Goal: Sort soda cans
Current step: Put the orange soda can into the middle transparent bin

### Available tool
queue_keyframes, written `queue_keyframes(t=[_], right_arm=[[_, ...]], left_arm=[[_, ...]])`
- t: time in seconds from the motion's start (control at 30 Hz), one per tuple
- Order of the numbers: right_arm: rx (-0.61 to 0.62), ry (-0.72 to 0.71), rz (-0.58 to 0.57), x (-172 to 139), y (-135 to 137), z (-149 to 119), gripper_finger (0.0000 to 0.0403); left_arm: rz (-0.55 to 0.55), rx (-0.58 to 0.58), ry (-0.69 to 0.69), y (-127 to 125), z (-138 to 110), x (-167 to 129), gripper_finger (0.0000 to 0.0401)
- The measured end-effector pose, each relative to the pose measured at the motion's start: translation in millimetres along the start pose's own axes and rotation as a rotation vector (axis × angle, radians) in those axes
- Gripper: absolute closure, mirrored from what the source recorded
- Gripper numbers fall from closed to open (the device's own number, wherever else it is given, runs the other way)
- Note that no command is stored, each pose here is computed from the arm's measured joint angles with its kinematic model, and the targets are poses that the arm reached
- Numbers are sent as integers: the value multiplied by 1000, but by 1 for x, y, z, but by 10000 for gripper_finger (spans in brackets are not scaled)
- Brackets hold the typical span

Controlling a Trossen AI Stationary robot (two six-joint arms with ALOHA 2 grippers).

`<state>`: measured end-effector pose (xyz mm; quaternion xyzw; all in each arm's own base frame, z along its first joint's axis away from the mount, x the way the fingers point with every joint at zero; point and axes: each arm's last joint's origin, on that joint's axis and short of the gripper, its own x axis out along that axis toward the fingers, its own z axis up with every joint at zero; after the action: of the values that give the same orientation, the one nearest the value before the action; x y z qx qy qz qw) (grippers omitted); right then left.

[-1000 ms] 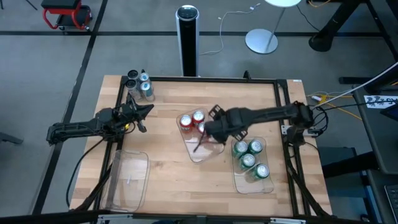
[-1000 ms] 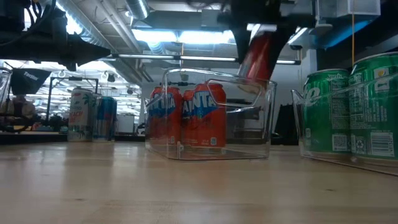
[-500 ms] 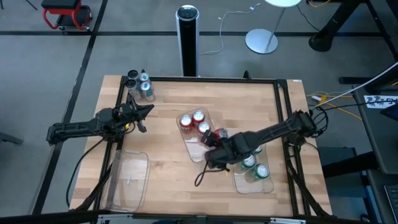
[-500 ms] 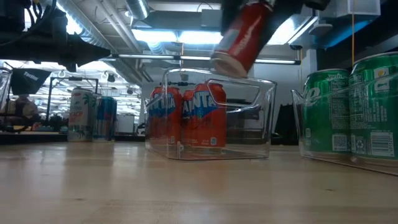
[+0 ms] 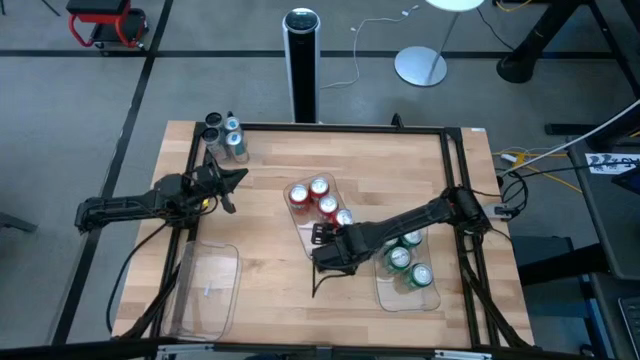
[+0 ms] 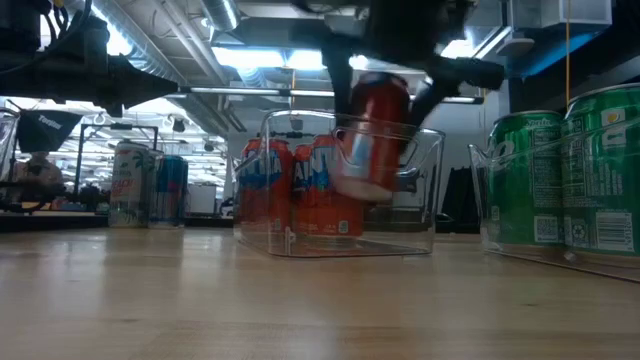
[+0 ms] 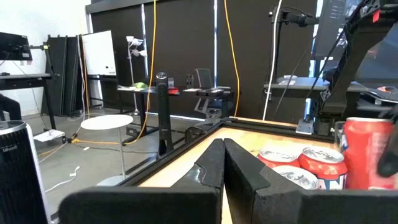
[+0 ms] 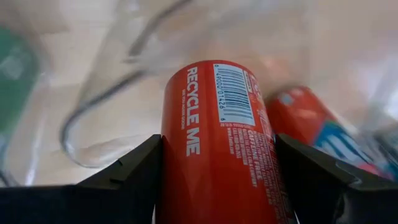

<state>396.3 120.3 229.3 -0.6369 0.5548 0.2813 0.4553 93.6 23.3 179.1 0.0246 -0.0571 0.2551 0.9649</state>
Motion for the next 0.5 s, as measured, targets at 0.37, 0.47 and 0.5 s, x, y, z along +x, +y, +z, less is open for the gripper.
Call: queue_keyframes(t=[0.37, 0.47, 0.5], right_arm=[[-82, 8, 106, 31, 1, 9, 125], [-82, 6, 110, 32, 0, 9, 119], [-81, 6, 108, 32, 0, 9, 115]], left_arm=[[0, 13, 0, 0, 0, 0, 401], [0, 10, 2, 0, 0, 0, 401], [0, 11, 2, 0, 0, 0, 401]])
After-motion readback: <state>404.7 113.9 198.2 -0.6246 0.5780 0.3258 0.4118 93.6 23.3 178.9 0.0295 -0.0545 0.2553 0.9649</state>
